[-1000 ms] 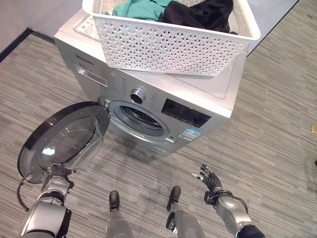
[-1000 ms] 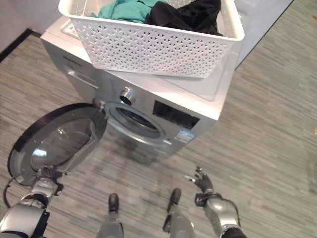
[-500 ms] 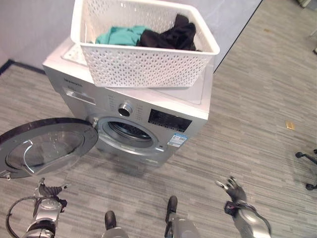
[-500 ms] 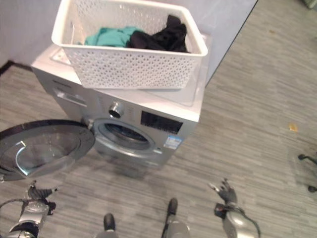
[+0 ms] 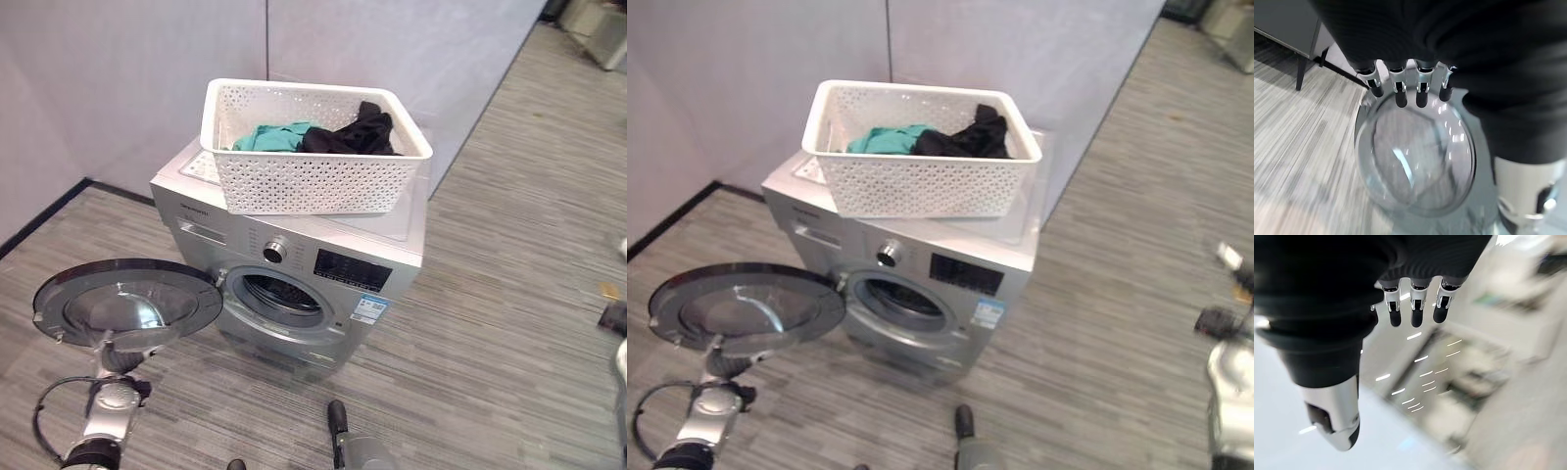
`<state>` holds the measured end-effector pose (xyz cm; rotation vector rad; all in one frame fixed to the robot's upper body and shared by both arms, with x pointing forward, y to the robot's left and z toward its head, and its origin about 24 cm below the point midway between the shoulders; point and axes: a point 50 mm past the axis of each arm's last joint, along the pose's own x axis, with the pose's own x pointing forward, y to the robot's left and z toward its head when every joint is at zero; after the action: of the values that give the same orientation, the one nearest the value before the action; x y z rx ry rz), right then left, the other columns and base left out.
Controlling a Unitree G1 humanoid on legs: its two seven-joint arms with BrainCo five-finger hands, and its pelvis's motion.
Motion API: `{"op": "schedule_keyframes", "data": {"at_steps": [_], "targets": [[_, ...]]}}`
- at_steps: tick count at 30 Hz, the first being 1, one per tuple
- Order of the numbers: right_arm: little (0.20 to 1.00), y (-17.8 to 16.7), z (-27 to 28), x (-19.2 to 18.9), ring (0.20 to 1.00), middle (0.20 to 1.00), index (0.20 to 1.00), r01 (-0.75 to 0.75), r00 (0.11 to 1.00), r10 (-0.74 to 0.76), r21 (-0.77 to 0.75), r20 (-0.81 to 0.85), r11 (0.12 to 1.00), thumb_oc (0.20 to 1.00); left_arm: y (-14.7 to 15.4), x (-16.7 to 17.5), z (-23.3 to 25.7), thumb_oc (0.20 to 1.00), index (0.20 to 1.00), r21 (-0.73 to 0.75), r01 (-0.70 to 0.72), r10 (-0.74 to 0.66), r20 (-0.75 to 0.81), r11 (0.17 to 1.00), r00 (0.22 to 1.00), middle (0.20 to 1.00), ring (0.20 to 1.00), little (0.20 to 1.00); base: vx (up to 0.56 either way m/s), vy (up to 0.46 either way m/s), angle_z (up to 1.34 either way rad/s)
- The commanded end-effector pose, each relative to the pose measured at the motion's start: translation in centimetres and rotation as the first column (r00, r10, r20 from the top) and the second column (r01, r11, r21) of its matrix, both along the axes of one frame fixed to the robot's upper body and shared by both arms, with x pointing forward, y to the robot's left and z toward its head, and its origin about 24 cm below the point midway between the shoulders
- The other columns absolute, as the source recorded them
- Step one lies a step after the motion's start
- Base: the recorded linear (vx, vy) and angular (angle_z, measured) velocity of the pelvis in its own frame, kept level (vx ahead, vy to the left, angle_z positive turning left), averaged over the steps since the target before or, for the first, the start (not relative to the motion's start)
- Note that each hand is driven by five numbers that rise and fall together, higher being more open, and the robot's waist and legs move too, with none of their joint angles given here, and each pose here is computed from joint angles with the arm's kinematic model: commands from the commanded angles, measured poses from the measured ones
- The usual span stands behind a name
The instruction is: Grab the laundry basket,head to the washer,open it,put in the laundry and shut it.
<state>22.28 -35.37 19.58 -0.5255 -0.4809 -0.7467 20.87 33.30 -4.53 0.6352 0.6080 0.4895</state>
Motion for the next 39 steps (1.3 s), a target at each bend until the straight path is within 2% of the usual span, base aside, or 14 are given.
{"op": "schedule_keyframes", "data": {"at_steps": [1, 3, 6, 7, 10, 11, 14, 15, 20, 21, 23, 28, 32, 39], "targets": [[1.0, 1.0, 4.6, 1.1, 1.0, 1.0, 1.0, -0.068, 0.992, 0.083, -0.154, 0.096, 0.986, 1.0, 0.7, 2.5, 1.8, 1.0, 1.0, 0.088, 0.048, -0.05, 0.022, 0.995, 0.999, 1.0, 1.0, 1.0, 0.17, -0.083, -0.04], [1.0, 1.9, 6.4, 1.4, 1.0, 1.0, 1.0, -0.095, 0.985, 0.123, -0.218, 0.12, 0.971, 1.0, 0.3, 2.2, 0.5, 1.0, 1.0, 0.054, 0.031, -0.029, -0.035, 0.998, 0.999, 1.0, 1.0, 1.0, 0.22, -0.139, 0.32], [1.0, 1.9, 6.5, 1.4, 1.0, 1.0, 1.0, -0.095, 0.985, 0.123, -0.218, 0.12, 0.971, 1.0, 0.3, 2.3, 0.5, 1.0, 1.0, 0.054, 0.031, -0.029, -0.034, 0.998, 0.999, 1.0, 1.0, 1.0, 0.16, -0.114, 0.42], [1.0, 4.4, 9.2, 1.6, 1.0, 1.0, 1.0, -0.227, 0.95, 0.282, -0.328, 0.131, 0.917, 1.0, 0.4, 0.6, -1.3, 1.0, 1.0, 0.033, -0.011, 0.015, -0.135, 0.999, 0.991, 1.0, 1.0, 1.0, 0.35, -0.253, 0.1], [1.0, 4.5, 9.4, 1.8, 1.0, 1.0, 1.0, -0.232, 0.949, 0.288, -0.332, 0.131, 0.914, 1.0, 0.4, 0.7, -1.4, 1.0, 1.0, 0.028, -0.015, 0.019, -0.132, 0.999, 0.991, 1.0, 1.0, 1.0, 0.17, -0.189, 0.18], [1.0, 6.6, 12.0, 2.0, 1.0, 1.0, 1.0, -0.326, 0.909, 0.404, -0.431, 0.102, 0.842, 1.0, 0.4, 0.2, -1.8, 1.0, 1.0, -0.003, -0.034, 0.033, -0.152, 0.999, 0.988, 1.0, 1.0, 1.0, 0.13, -0.303, 0.06], [1.0, 6.7, 12.1, 2.1, 1.0, 1.0, 1.0, -0.328, 0.908, 0.407, -0.431, 0.103, 0.841, 1.0, 0.5, 0.2, -1.8, 1.0, 1.0, -0.003, -0.037, 0.036, -0.151, 0.999, 0.988, 1.0, 1.0, 1.0, 0.08, -0.15, 0.35], [1.0, 8.5, 13.3, 3.0, 1.0, 1.0, 1.0, -0.39, 0.886, 0.463, -0.494, 0.028, 0.777, 1.0, 1.0, -0.4, -1.9, 1.0, 1.0, -0.036, -0.075, 0.069, -0.149, 0.997, 0.986, 1.0, 1.0, 1.0, 0.13, -0.15, 0.59], [1.0, 8.9, 13.7, 3.6, 1.0, 1.0, 1.0, -0.405, 0.885, 0.466, -0.518, -0.013, 0.754, 1.0, 1.0, -0.6, -2.1, 1.0, 1.0, -0.041, -0.079, 0.072, -0.151, 0.996, 0.986, 1.0, 1.0, 1.0, 0.07, 0.017, -0.11], [1.0, 8.0, 13.9, 4.4, 1.0, 1.0, 1.0, -0.414, 0.901, 0.414, -0.533, -0.127, 0.738, 1.0, -0.1, 1.2, -1.5, 1.0, 1.0, -0.028, 0.031, -0.035, -0.141, 0.999, 0.989, 1.0, 1.0, 1.0, 0.11, 0.222, 0.43], [1.0, 7.2, 12.9, 5.3, 1.0, 1.0, 1.0, -0.443, 0.897, 0.37, -0.501, -0.244, 0.744, 1.0, -1.2, 1.3, -2.0, 1.0, 1.0, -0.058, 0.065, -0.072, -0.141, 0.996, 0.987, 1.0, 1.0, 1.0, 0.12, 0.288, 1.53], [1.0, 7.3, 12.6, 5.7, 1.0, 1.0, 1.0, -0.463, 0.885, 0.349, -0.508, -0.307, 0.726, 1.0, -1.7, 1.1, -2.4, 1.0, 1.0, -0.069, 0.091, -0.101, -0.152, 0.993, 0.983, 1.0, 1.0, 1.0, 0.09, 0.123, -0.16], [1.0, 7.2, 11.5, 8.3, 1.0, 1.0, 1.0, -0.513, 0.833, 0.282, -0.473, -0.477, 0.716, 1.0, -1.2, 0.7, -2.1, 1.0, 1.0, -0.059, 0.13, -0.137, -0.147, 0.99, 0.98, 1.0, 1.0, 1.0, 0.08, 0.131, -0.04], [1.0, 7.3, 11.5, 9.7, 1.0, 1.0, 1.0, -0.519, 0.817, 0.259, -0.46, -0.515, 0.721, 1.0, -1.2, 0.1, -2.5, 1.0, 1.0, -0.083, 0.123, -0.135, -0.159, 0.989, 0.978, 1.0, 1.0, 1.0, 0.04, 0.045, -0.06]]}}
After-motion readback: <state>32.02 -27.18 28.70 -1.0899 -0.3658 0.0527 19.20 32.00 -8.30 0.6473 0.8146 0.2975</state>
